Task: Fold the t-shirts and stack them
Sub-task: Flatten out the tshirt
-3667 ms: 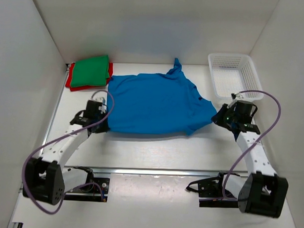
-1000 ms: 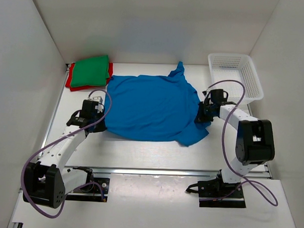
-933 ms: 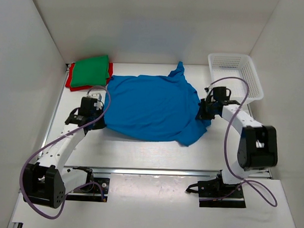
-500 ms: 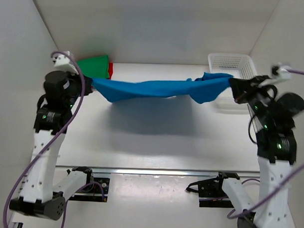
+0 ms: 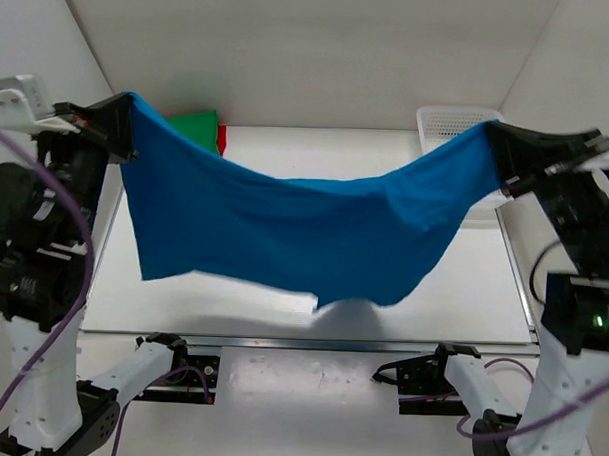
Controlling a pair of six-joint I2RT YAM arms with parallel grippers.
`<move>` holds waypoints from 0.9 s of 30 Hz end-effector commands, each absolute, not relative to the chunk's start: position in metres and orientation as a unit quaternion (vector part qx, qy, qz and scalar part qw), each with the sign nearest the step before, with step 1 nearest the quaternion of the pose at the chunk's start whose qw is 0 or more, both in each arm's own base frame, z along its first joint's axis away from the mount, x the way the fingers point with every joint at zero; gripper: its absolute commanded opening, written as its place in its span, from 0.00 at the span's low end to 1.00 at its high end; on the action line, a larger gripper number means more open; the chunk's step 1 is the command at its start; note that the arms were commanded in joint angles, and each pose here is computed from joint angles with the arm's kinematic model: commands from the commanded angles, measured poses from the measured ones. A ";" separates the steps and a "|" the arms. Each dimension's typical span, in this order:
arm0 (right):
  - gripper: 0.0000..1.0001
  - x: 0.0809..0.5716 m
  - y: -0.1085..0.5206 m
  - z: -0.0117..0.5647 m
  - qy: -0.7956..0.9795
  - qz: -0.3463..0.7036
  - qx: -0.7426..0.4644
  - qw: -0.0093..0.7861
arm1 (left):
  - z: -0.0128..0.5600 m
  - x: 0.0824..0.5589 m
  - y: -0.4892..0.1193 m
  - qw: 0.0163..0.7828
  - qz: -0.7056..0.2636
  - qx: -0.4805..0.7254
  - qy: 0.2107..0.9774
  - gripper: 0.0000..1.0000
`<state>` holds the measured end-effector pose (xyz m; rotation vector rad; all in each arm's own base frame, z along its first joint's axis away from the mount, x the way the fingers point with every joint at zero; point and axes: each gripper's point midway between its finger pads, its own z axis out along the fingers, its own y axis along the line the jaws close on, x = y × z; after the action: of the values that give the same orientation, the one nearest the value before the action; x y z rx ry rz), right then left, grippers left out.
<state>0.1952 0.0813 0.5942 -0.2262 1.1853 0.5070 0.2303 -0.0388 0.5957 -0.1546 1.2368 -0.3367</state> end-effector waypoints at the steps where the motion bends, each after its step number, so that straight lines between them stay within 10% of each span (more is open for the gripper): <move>1: 0.00 0.276 0.084 0.539 0.623 0.284 -0.092 0.723 | 0.515 0.305 -0.048 0.728 -0.119 -0.063 0.672 0.00; 11: 0.00 0.410 0.115 0.402 0.734 0.286 -0.093 0.608 | 0.302 0.402 -0.057 0.587 -0.115 -0.068 0.799 0.00; 27: 0.01 0.403 0.070 0.560 0.649 0.235 -0.101 0.717 | 0.494 0.410 -0.062 0.692 -0.147 -0.031 0.706 0.00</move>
<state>0.4005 0.0818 0.5724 -0.2350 1.4058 0.5090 0.4390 -0.0616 0.4835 -0.1006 1.5907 -0.3207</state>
